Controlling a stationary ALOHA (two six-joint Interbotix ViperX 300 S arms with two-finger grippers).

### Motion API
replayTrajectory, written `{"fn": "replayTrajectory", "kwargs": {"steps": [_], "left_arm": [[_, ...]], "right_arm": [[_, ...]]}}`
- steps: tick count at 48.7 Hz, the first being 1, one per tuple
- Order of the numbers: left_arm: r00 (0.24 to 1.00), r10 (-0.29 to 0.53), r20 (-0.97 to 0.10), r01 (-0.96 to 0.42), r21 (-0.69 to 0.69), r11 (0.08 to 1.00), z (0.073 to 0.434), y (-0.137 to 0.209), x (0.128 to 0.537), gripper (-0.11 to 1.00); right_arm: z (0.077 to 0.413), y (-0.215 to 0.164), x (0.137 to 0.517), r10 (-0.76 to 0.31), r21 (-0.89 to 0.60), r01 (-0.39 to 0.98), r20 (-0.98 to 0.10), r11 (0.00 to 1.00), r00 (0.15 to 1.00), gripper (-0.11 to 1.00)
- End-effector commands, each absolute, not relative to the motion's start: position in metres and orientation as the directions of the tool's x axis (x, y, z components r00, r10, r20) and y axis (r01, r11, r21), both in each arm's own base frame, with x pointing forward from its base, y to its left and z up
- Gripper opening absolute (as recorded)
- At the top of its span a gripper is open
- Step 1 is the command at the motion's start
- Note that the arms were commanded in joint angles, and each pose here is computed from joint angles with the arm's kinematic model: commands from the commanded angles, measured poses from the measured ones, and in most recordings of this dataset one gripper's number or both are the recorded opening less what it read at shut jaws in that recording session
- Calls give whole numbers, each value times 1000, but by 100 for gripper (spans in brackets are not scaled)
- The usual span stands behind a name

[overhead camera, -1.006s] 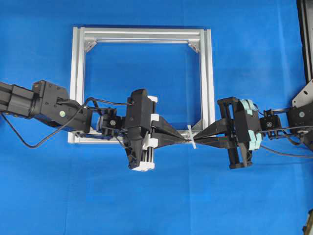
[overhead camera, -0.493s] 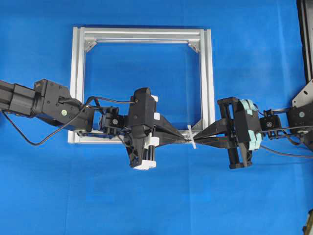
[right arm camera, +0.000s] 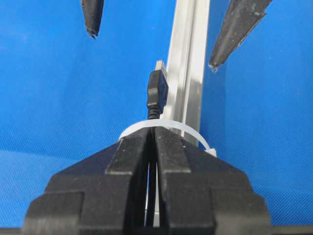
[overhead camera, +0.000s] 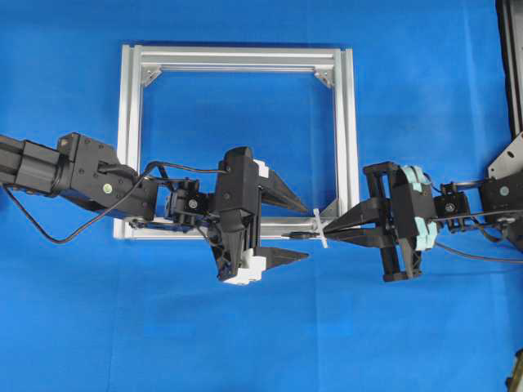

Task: Insert the wire through the string loop located on the right side.
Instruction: 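Open the left gripper around the plug tip and close on it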

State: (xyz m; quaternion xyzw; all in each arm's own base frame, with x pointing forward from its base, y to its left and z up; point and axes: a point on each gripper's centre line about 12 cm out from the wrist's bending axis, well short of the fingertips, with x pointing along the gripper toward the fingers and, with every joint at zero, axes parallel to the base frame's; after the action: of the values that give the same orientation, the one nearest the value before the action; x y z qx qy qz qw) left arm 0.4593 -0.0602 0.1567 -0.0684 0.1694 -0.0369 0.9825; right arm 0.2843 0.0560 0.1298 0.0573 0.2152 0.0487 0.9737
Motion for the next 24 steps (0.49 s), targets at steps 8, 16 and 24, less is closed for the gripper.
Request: {"fn": "replayTrajectory", "kwargs": {"steps": [8, 16, 24], "left_arm": [[948, -98, -303, 54, -148, 987, 165, -61, 463, 90], [930, -96, -355, 46, -146, 988, 138, -62, 468, 90], [925, -97, -367, 40, -159, 987, 130, -63, 471, 90]], "right_arm": [[137, 57, 289, 122, 134, -75, -387, 988, 914, -3], [137, 57, 290, 122, 134, -75, -385, 988, 915, -3], [137, 57, 289, 122, 134, -75, -385, 988, 915, -3]]}}
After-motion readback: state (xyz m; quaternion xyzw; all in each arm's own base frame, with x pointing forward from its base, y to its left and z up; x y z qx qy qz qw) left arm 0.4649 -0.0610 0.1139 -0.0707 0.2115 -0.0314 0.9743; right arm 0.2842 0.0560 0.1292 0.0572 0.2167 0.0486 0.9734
